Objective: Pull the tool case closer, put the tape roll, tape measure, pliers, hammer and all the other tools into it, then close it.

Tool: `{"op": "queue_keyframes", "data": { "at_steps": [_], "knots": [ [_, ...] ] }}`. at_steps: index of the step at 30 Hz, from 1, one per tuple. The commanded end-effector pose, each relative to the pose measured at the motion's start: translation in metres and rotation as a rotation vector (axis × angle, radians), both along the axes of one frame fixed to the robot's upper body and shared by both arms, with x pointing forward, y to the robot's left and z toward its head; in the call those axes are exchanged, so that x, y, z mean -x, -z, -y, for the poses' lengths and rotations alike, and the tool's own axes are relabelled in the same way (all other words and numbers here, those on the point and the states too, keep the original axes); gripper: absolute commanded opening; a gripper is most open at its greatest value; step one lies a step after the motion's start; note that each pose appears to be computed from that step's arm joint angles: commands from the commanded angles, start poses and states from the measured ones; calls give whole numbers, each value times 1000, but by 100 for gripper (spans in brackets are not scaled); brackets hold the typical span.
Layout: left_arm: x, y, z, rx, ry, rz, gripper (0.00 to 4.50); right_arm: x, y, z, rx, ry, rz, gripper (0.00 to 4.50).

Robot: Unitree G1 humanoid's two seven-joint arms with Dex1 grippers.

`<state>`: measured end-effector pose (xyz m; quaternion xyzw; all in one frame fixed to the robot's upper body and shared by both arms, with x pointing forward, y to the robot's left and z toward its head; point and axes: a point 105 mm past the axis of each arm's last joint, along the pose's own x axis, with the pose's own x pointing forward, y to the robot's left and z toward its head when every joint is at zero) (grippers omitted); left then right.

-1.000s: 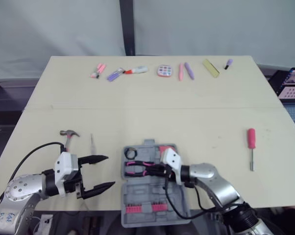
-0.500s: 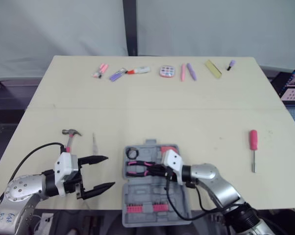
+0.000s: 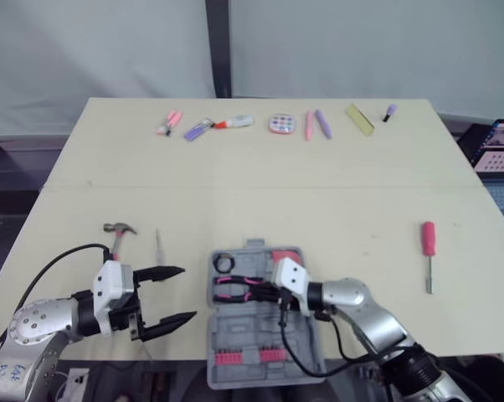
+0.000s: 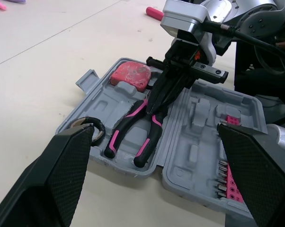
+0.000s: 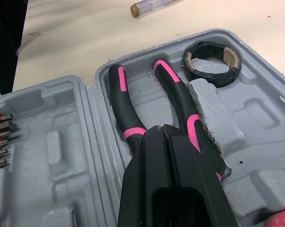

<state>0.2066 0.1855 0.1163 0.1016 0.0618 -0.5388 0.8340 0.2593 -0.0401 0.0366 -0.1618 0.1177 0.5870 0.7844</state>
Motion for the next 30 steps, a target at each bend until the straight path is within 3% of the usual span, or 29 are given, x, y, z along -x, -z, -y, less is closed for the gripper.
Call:
{"op": "queue_keyframes", "data": {
  "at_steps": [1,22,30],
  "knots": [
    [1,-3,0,-17,14,16,450,13,70,37,250,93,-177,5],
    [1,-3,1,-12,14,13,450,26,103,60,414,95,-228,5],
    [1,-3,3,-8,23,12,450,22,94,55,355,110,-211,5]
  ]
}}
